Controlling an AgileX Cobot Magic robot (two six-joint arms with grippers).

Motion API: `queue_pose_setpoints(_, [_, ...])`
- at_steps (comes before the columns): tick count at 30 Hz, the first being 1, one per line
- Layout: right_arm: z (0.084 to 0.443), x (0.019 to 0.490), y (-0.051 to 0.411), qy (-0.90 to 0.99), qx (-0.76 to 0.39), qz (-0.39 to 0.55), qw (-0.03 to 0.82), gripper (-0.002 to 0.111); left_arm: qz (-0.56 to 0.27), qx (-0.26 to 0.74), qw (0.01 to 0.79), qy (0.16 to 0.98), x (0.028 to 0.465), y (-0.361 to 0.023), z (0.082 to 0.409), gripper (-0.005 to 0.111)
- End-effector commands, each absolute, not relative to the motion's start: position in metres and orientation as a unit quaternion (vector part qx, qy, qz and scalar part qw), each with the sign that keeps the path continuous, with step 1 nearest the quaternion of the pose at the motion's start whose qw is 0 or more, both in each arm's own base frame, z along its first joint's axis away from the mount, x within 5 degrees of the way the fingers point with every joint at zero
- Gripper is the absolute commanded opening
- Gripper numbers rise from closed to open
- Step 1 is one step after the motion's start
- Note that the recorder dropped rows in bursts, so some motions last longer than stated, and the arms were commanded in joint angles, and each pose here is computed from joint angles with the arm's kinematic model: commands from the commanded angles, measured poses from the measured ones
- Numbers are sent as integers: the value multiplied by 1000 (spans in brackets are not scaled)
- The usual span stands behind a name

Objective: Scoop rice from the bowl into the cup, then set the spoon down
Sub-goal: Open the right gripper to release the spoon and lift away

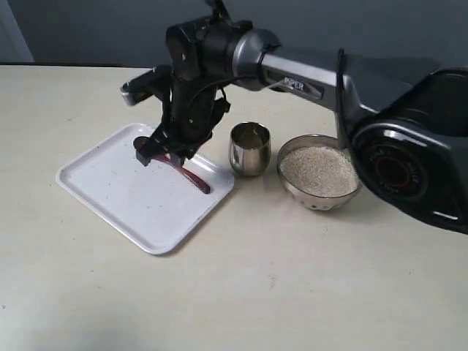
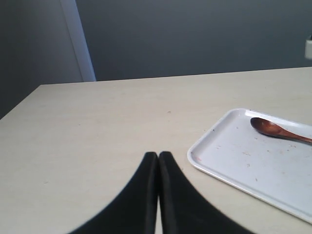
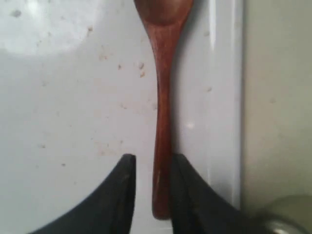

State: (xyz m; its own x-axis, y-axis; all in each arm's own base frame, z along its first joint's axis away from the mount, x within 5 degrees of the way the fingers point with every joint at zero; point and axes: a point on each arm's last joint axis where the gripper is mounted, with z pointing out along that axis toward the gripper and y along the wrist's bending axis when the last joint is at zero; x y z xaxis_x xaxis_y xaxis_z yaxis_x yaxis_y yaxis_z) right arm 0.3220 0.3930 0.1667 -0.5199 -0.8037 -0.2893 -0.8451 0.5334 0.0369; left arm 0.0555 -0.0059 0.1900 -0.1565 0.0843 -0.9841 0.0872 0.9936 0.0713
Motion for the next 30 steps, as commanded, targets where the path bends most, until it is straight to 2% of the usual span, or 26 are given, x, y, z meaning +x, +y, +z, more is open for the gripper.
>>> queue_pose_setpoints(1, [239, 321, 382, 852, -479, 82, 194, -1, -3, 56, 655, 754, 55, -6, 192, 1])
queue_pose_setpoints(5, [290, 313, 356, 854, -472, 47, 213, -1, -3, 56, 655, 754, 55, -6, 192, 1])
queue_pose_setpoints(10, [345, 304, 319, 866, -422, 62, 259, -1, -3, 56, 655, 754, 55, -6, 192, 1])
queue_pose_setpoints(14, [366, 281, 289, 862, -401, 79, 301, -1, -3, 56, 655, 754, 55, -6, 192, 1])
queue_pose_setpoints(19, [365, 244, 238, 869, -335, 75, 356, -1, 1, 52, 655, 754, 55, -5, 192, 1])
queue_pose_setpoints(25, [349, 197, 177, 866, -282, 69, 406, -1, 1, 52, 655, 754, 55, -5, 192, 1])
queue_pose_setpoints(30, [338, 165, 147, 877, -265, 88, 391, -1, 1, 52, 655, 754, 55, -5, 192, 1])
